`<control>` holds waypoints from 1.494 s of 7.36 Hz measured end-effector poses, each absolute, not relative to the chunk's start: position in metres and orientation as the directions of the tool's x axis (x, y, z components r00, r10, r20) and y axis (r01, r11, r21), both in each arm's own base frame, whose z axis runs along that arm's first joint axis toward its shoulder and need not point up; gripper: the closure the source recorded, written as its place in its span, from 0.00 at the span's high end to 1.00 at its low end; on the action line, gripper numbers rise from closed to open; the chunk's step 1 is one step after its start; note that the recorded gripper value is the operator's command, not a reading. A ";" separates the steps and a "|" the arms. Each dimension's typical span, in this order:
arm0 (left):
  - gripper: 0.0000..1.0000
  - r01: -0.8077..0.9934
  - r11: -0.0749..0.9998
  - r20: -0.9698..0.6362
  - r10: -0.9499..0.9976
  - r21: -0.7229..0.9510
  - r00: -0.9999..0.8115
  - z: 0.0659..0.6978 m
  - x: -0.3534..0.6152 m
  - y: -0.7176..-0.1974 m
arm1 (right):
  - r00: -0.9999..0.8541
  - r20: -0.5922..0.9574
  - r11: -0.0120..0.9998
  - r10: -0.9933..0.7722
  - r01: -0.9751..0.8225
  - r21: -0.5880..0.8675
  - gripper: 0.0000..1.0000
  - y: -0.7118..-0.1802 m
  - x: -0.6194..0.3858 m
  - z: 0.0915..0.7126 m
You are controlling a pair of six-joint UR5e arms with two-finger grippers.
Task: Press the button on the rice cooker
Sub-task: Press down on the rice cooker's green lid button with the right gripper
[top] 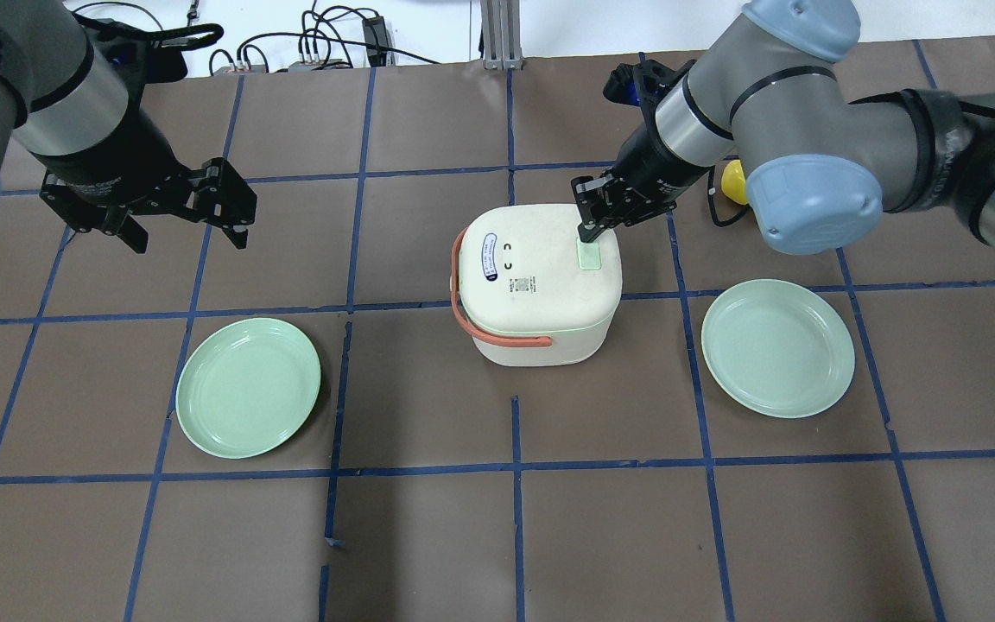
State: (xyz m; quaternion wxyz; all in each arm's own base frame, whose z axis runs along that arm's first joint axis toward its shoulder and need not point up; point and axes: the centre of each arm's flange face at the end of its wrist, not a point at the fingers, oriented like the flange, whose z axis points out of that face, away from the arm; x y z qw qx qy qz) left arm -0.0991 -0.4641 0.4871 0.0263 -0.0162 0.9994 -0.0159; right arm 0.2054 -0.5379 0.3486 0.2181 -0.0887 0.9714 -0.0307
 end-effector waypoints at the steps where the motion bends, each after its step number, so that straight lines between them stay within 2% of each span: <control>1: 1.00 -0.032 0.999 -0.052 -0.033 -0.032 -0.998 0.487 -0.099 -0.464 | -0.889 -0.418 0.982 -0.186 -0.159 -0.100 0.06 -0.538 0.205 0.347; 9: 1.00 -0.032 0.999 -0.052 -0.033 -0.032 -0.998 0.487 -0.099 -0.464 | -0.888 -0.416 0.980 -0.197 -0.162 -0.117 0.07 -0.540 0.206 0.342; 10: 1.00 -0.032 0.999 -0.052 -0.033 -0.032 -0.998 0.487 -0.099 -0.464 | -0.888 -0.416 0.980 -0.196 -0.162 -0.116 0.17 -0.540 0.206 0.342; 11: 1.00 -0.032 0.999 -0.052 -0.033 -0.032 -0.998 0.487 -0.099 -0.464 | -0.889 -0.415 0.980 -0.195 -0.161 -0.115 0.52 -0.540 0.205 0.342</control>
